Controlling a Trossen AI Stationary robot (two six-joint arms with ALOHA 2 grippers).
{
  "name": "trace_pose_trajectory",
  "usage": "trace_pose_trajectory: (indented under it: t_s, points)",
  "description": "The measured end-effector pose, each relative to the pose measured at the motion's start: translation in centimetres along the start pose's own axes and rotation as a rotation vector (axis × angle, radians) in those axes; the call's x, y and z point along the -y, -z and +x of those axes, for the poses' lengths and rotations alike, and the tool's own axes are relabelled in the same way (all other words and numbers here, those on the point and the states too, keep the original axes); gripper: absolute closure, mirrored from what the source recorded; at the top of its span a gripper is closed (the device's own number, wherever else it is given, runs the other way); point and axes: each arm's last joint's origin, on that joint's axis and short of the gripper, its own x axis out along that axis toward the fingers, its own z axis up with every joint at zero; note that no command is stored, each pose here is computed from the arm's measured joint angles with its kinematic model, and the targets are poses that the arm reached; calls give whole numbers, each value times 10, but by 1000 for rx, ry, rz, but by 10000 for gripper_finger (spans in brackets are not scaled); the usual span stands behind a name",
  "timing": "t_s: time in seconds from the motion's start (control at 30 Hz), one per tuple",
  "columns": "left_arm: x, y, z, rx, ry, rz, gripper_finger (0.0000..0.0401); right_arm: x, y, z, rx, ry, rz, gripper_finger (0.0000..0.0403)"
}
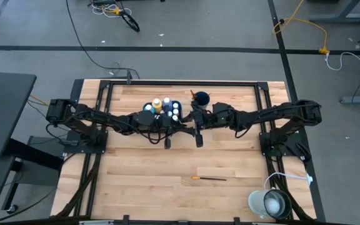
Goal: Pick & Place Paint Supplies
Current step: Put the silver paint brush into the blue cup
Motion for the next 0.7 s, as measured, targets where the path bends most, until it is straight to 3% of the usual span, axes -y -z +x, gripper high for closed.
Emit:
trace_pose_trajectory:
  t_s: [0.17, 0.33, 0.53, 0.7]
  points:
    - [0, 0, 0, -5, -9, -3, 380, 0, -3, -1, 19, 2, -4, 304]
    - [0, 0, 0, -6, -7, 0, 378, 1, -2, -1, 10, 5, -12, 381]
    - [0, 0, 0, -4, 2, 1, 372, 1, -2, -1, 12, 4, -1, 374]
    - [0, 1, 0, -10, -17, 2, 332, 1, -4, -2, 7, 6, -3, 390]
